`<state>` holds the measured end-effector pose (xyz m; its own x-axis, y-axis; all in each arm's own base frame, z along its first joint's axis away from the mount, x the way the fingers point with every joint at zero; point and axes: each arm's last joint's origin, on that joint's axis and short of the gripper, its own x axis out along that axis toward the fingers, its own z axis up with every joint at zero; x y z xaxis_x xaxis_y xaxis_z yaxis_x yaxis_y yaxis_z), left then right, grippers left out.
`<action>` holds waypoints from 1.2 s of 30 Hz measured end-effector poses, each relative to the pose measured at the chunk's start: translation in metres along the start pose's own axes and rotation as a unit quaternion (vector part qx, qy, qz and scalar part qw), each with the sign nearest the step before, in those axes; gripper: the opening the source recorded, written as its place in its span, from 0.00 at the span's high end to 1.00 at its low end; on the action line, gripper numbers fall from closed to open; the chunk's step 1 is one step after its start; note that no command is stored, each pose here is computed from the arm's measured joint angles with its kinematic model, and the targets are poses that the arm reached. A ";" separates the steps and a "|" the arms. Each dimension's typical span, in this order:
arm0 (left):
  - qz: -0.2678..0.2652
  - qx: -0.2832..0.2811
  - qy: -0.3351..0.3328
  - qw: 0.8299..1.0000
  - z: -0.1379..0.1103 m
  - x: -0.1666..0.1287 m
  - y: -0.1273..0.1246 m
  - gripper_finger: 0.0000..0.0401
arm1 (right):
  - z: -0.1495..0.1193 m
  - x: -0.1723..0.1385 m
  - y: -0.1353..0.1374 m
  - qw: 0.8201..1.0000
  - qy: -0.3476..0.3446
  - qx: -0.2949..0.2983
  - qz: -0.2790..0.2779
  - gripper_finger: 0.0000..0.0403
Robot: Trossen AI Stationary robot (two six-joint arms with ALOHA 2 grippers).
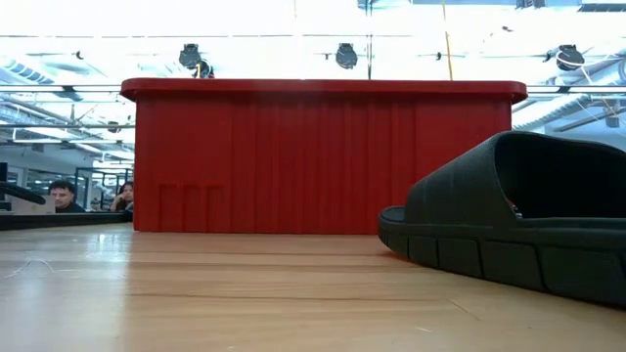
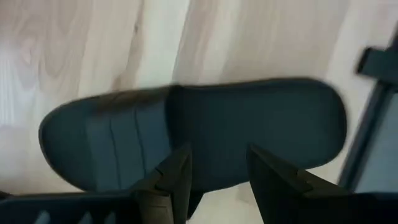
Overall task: Pick and place slides into bin
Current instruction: Put the black slide into the red bin
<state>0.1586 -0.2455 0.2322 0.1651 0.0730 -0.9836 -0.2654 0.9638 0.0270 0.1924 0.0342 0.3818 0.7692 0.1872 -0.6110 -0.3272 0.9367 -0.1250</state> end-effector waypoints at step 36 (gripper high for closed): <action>0.208 -0.014 0.027 0.978 -0.014 0.044 0.053 0.63 | 0.000 0.000 -0.001 1.000 0.000 -0.007 -0.007 0.59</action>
<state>0.1381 -0.1946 0.1881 -0.0138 0.4430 -0.8964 -0.3247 0.8459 0.4231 0.1927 0.0331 0.3819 0.7734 0.1741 -0.6095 -0.3244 0.9348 -0.1446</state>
